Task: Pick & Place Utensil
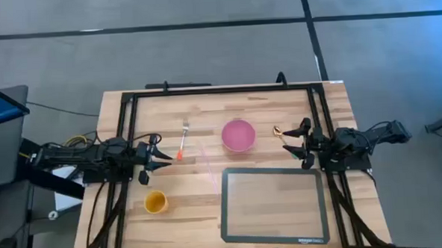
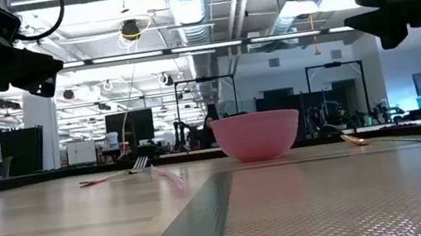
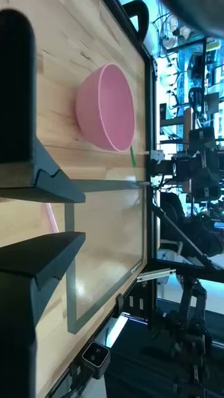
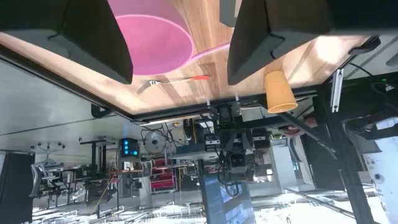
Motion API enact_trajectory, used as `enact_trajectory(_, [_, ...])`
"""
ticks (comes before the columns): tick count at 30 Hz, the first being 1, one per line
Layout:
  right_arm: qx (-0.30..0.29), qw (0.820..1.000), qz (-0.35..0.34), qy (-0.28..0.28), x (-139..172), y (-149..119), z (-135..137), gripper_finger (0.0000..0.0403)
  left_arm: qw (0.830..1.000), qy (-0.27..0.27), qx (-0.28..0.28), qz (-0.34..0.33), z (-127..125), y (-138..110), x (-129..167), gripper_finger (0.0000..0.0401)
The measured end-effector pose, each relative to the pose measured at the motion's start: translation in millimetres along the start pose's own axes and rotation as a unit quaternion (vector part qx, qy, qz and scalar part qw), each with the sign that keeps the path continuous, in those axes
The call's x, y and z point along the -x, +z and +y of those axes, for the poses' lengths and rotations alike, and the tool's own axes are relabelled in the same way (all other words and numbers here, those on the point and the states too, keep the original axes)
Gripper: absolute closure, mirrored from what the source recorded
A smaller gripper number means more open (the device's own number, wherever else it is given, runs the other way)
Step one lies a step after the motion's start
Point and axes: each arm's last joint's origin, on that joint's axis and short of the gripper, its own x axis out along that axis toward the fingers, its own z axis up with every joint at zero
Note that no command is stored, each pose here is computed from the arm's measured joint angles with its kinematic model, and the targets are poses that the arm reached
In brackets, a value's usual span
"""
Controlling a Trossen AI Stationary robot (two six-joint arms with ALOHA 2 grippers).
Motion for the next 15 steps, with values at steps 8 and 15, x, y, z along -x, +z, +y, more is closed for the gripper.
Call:
enact_trajectory(8, [0.0,1.0,0.0,0.0,0.0,0.0,0.0,0.0148,1.0,0.0,0.0,-0.003,0.0,0.6,0.0,0.0315])
enact_trajectory(15, [0.0,1.0,0.0,0.0,0.0,-0.1,0.0,0.0148,1.0,0.0,0.0,-0.004,0.0,0.7,0.0,0.0315])
